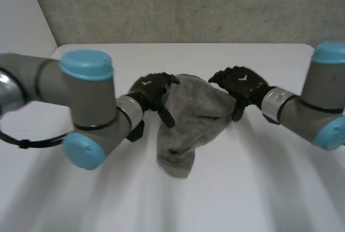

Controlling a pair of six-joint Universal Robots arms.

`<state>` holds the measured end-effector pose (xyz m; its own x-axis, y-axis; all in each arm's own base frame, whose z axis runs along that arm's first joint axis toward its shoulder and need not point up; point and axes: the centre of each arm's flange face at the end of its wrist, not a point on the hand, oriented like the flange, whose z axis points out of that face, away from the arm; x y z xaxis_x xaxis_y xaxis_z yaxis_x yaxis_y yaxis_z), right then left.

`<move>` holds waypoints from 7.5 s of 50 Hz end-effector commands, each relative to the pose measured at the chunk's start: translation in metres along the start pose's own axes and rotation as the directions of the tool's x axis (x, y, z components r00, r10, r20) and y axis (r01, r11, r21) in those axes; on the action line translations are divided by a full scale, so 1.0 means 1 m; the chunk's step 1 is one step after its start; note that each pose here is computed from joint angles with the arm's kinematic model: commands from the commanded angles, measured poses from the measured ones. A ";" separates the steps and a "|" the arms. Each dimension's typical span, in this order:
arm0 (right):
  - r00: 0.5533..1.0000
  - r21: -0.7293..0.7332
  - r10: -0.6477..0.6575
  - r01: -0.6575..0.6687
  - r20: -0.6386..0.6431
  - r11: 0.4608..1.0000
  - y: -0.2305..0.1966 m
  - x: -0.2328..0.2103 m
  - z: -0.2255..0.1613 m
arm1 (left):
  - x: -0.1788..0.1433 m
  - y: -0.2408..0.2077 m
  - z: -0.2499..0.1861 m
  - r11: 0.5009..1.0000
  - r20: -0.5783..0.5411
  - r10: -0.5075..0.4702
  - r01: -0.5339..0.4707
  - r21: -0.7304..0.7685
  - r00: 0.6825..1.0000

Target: Fold the towel.

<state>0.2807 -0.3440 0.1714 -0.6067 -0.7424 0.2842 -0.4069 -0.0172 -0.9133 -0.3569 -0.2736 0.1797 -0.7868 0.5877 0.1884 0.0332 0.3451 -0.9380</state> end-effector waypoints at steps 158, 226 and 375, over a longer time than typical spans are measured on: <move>0.952 -0.034 0.105 -0.099 0.289 0.994 -0.025 -0.056 0.011 | -0.025 -0.032 -0.155 1.000 0.017 0.014 -0.015 0.014 1.000; 0.986 -0.136 0.121 -0.105 0.113 0.985 0.008 0.008 -0.063 | -0.070 -0.047 -0.156 0.998 0.169 -0.013 0.002 0.065 0.986; 0.944 -0.093 0.294 -0.309 -0.148 0.946 0.100 0.029 -0.067 | -0.124 -0.020 -0.134 0.989 0.302 0.076 -0.110 0.099 0.950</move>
<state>0.1780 -0.3173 0.1054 -0.7906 -0.6116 0.0295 -0.2601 0.2918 -0.9205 -0.1785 -0.2548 0.2143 -0.9304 0.3658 0.0220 0.0576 0.2052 -0.9770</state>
